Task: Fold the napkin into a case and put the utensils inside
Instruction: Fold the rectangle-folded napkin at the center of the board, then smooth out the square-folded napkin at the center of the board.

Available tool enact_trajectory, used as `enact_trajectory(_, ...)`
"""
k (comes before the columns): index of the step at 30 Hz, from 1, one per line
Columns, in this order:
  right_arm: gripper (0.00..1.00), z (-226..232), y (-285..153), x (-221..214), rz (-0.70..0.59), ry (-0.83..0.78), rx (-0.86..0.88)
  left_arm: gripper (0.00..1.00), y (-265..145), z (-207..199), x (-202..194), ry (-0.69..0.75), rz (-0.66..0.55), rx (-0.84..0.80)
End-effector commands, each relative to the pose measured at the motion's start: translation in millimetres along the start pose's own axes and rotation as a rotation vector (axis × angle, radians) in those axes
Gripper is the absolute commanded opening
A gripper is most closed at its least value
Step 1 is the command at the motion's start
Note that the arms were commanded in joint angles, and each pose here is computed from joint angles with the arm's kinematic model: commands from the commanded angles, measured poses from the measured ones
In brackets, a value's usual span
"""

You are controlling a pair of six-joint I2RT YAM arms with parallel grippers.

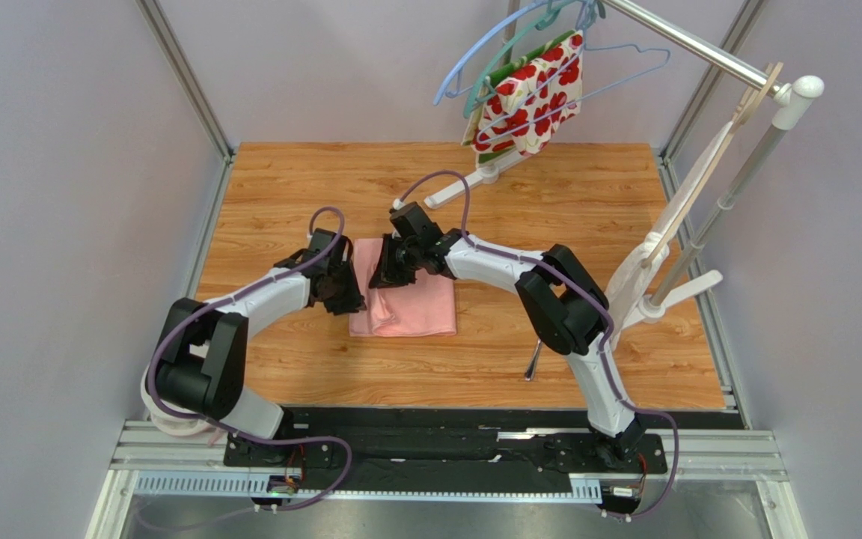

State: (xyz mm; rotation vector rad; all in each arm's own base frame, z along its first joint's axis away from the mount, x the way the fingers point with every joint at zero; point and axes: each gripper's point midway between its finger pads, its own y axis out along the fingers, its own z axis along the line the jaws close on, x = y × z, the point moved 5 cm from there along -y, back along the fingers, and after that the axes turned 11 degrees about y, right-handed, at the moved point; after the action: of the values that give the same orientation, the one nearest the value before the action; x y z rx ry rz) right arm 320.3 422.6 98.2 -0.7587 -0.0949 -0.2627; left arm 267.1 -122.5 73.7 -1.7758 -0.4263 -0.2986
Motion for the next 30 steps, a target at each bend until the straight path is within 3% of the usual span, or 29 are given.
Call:
enact_trajectory(1,0.1,12,3,4,0.007,-0.025,0.025,0.3,-9,1,10,0.008,-0.039,0.007)
enact_trajectory(6,0.23,16,2,6,0.014,-0.036,0.038,0.31,-33,7,24,-0.003,-0.11,0.034)
enact_trajectory(7,0.33,23,1,8,0.016,-0.039,0.056,0.31,-43,7,27,-0.007,-0.12,0.034)
enact_trajectory(12,0.54,46,-12,13,0.045,-0.081,0.112,0.4,-84,15,40,-0.009,-0.218,0.036)
enact_trajectory(15,0.66,45,-40,19,0.031,-0.095,0.116,0.54,-108,-2,49,0.045,-0.279,-0.099)
enact_trajectory(19,0.71,27,-75,23,0.003,-0.132,0.082,0.55,-107,-32,60,0.118,-0.238,-0.31)
enact_trajectory(24,0.68,-12,-100,-4,0.092,-0.179,0.02,0.49,-76,-45,65,0.114,-0.152,-0.401)
enact_trajectory(27,0.48,-21,-108,-15,0.101,-0.187,0.042,0.46,-51,-53,66,0.12,-0.093,-0.392)
enact_trajectory(28,0.36,-34,-106,-25,0.13,-0.175,0.035,0.46,-44,-55,65,0.122,-0.075,-0.381)
enact_trajectory(30,0.28,-39,-103,-31,0.142,-0.184,0.062,0.45,-21,-58,61,0.13,-0.015,-0.347)
